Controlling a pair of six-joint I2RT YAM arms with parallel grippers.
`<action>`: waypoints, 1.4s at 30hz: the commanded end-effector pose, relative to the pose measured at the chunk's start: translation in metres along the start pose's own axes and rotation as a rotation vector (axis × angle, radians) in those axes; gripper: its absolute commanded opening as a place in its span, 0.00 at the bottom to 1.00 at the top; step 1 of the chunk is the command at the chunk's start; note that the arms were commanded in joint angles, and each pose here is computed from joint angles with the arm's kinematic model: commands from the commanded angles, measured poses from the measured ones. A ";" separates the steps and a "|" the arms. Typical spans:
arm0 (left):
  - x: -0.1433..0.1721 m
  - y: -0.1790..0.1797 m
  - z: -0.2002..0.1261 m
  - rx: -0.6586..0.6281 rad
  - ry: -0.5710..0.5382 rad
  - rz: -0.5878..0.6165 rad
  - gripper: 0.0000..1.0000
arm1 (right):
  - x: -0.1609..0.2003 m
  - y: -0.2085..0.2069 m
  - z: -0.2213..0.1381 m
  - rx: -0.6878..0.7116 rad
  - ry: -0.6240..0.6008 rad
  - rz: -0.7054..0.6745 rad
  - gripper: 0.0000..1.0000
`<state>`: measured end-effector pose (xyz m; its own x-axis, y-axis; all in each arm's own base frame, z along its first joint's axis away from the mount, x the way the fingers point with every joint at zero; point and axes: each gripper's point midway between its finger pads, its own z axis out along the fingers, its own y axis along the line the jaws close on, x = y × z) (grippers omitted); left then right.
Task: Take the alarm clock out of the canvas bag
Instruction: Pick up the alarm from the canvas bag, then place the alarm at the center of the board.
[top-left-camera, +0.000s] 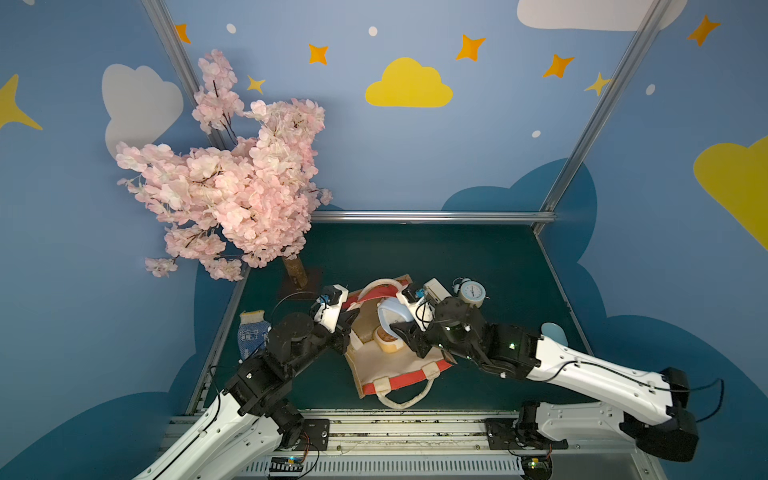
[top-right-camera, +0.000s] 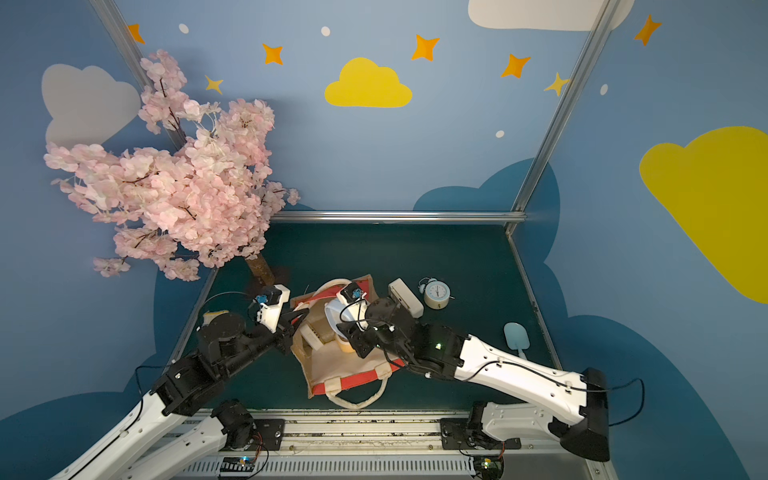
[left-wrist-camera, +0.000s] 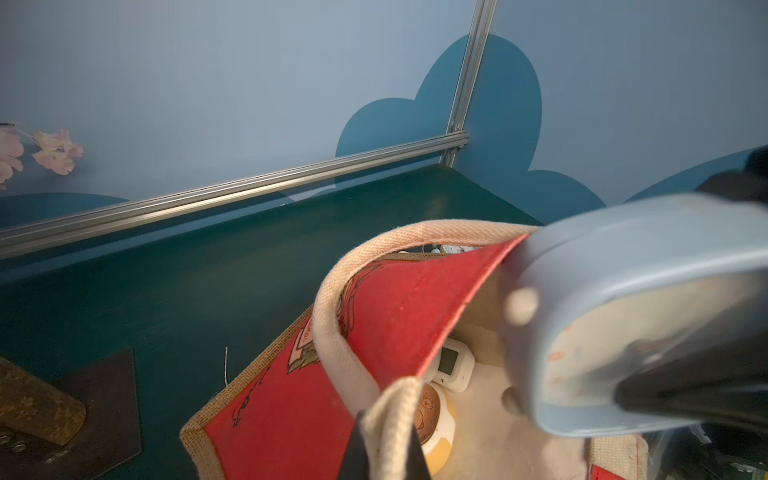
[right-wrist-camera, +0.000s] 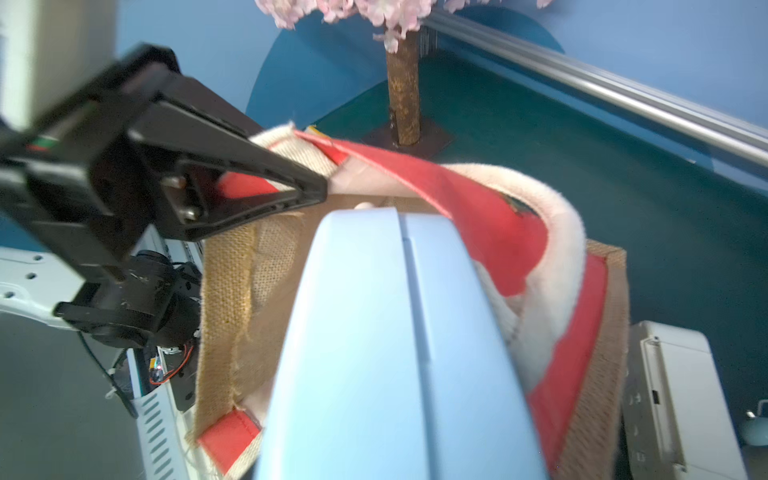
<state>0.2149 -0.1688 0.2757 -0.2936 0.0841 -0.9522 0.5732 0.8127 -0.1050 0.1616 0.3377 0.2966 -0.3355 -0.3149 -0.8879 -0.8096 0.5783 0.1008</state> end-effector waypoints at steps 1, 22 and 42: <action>-0.018 -0.003 -0.004 0.012 -0.073 -0.008 0.07 | -0.017 -0.018 -0.025 0.065 -0.051 -0.013 0.11; -0.022 -0.004 -0.010 0.020 -0.093 -0.001 0.07 | 0.031 -0.151 -0.087 0.303 -0.116 0.353 0.10; -0.019 -0.003 -0.008 0.019 -0.086 0.001 0.07 | 0.156 -0.246 -0.087 0.456 -0.013 0.896 0.12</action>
<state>0.2129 -0.1670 0.2787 -0.2831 0.0768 -0.9560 0.5743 0.8119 -0.1049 0.2649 0.0747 0.1753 -0.7106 0.3057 -0.6337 -0.0049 0.8985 0.4390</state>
